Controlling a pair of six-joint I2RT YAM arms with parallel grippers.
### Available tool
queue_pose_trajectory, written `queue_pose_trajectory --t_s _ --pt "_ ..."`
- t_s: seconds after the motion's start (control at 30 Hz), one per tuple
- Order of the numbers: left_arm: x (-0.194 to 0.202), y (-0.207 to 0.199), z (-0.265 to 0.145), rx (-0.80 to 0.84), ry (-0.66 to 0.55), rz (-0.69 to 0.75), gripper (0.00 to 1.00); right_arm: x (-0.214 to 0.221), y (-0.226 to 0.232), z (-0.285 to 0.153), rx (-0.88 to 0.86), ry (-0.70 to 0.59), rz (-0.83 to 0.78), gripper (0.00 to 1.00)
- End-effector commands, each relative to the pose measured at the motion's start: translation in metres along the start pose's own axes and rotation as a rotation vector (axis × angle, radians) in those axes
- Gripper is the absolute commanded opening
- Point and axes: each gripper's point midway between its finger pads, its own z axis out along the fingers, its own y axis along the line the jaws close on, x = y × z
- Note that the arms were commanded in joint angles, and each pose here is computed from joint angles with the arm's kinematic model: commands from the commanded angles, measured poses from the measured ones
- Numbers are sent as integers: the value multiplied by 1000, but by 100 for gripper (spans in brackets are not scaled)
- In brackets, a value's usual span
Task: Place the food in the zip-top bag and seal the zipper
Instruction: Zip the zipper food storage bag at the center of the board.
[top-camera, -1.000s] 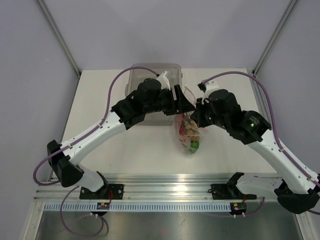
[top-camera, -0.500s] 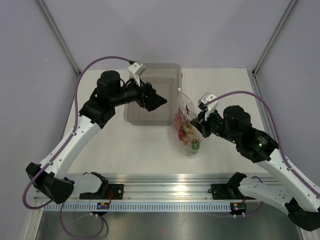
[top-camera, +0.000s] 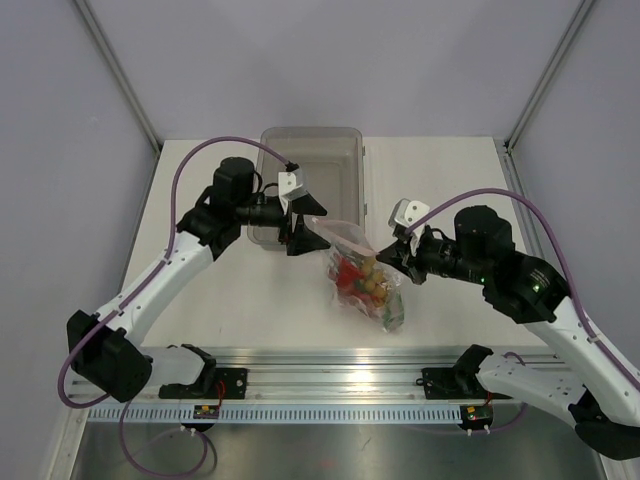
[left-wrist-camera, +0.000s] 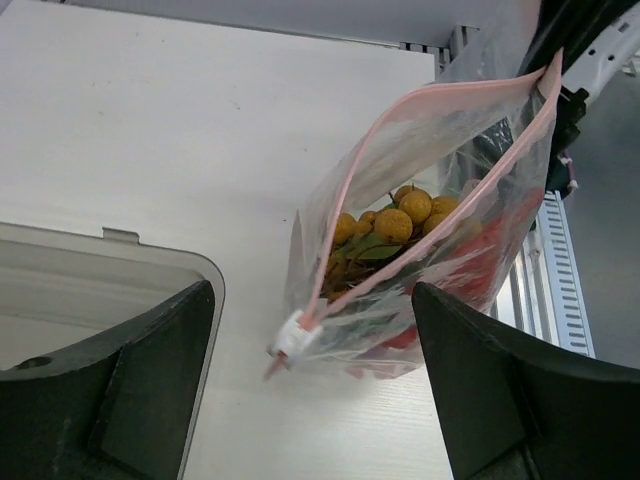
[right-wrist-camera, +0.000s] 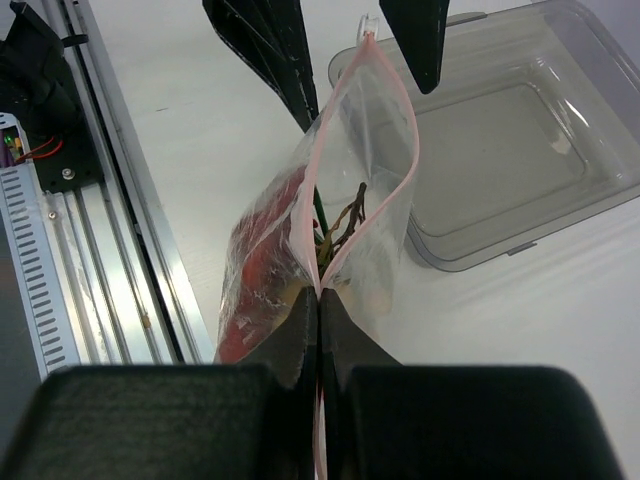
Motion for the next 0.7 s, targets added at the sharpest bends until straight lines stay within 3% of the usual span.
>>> queue_pose_trajectory --t_s 0.0,0.2,0.37,0.5,0.67 --pt "-15 -11 -6 107 -56 136 82 -31 7 -15 -34 -102 -63 0" --pt "-12 -34 -6 293 -128 32 71 -30 4 -12 -22 -101 -56 0" --pt "-7 -39 -8 306 -144 28 76 -29 3 -9 -25 -84 -50 0" --pt "0 -44 -8 325 -143 2 74 -26 1 -5 -17 -76 -46 0" --pt "0 -48 -9 338 -168 -20 59 -25 -2 -2 -5 -70 -41 0"
